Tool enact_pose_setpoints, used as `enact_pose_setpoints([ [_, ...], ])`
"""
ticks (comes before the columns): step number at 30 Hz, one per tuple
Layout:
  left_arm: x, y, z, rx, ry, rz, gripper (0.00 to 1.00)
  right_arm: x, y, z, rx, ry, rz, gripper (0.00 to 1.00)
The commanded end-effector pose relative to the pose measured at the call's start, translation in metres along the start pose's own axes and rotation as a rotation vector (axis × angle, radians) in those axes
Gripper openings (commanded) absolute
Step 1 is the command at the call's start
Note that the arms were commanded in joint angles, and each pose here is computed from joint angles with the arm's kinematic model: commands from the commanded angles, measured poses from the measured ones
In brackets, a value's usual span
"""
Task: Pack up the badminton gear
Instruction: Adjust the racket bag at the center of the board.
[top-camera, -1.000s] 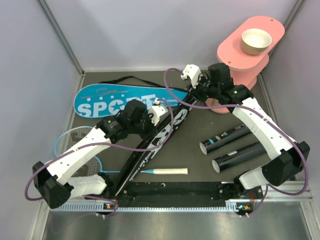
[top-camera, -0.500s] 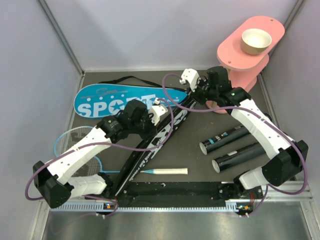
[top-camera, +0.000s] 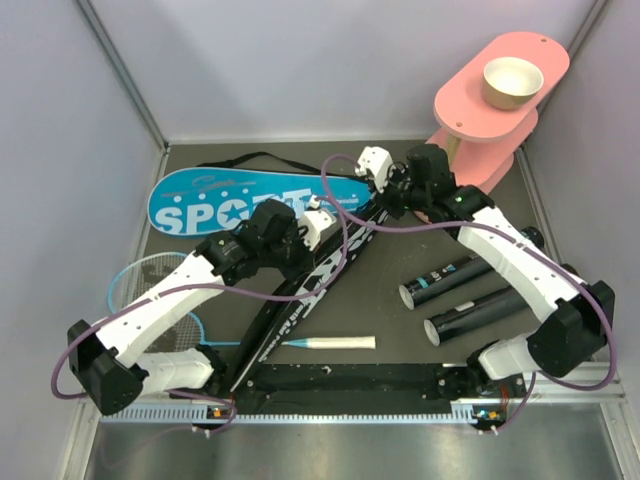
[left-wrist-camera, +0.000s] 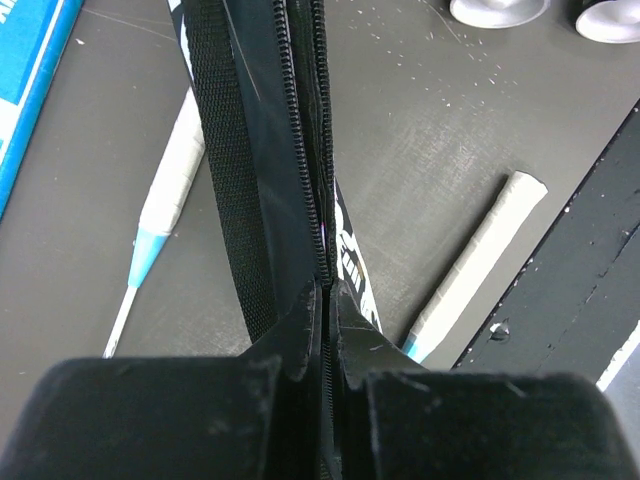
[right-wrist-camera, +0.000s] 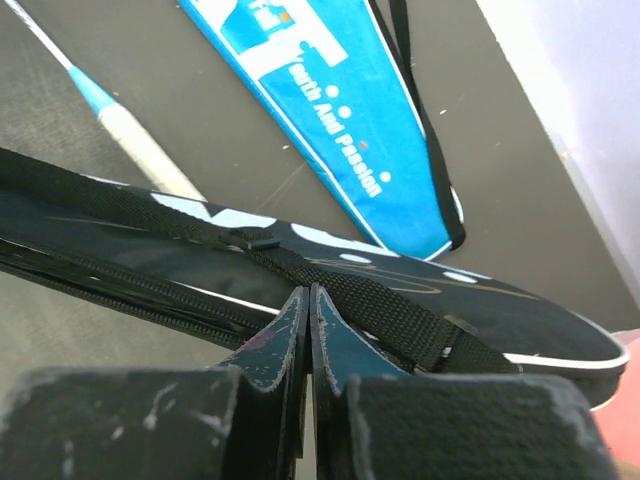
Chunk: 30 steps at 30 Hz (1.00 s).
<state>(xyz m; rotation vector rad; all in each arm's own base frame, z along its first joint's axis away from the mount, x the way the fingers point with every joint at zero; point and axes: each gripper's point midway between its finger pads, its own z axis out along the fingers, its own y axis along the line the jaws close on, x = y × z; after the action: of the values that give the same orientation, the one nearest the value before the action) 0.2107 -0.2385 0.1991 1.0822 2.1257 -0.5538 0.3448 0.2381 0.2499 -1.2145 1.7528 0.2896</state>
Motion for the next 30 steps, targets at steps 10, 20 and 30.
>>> enact_pose_setpoints([
  [10,-0.022,0.007,0.005,-0.035,-0.091,-0.04,0.0,-0.044,-0.04,-0.075,0.361,-0.078,1.049,0.0],
  [20,-0.028,0.004,0.005,-0.068,-0.081,-0.145,0.0,-0.033,-0.026,-0.067,0.409,-0.036,1.364,0.61],
  [30,-0.027,0.003,0.005,-0.165,-0.098,-0.163,0.0,-0.002,-0.023,-0.051,0.557,0.02,1.574,0.38],
])
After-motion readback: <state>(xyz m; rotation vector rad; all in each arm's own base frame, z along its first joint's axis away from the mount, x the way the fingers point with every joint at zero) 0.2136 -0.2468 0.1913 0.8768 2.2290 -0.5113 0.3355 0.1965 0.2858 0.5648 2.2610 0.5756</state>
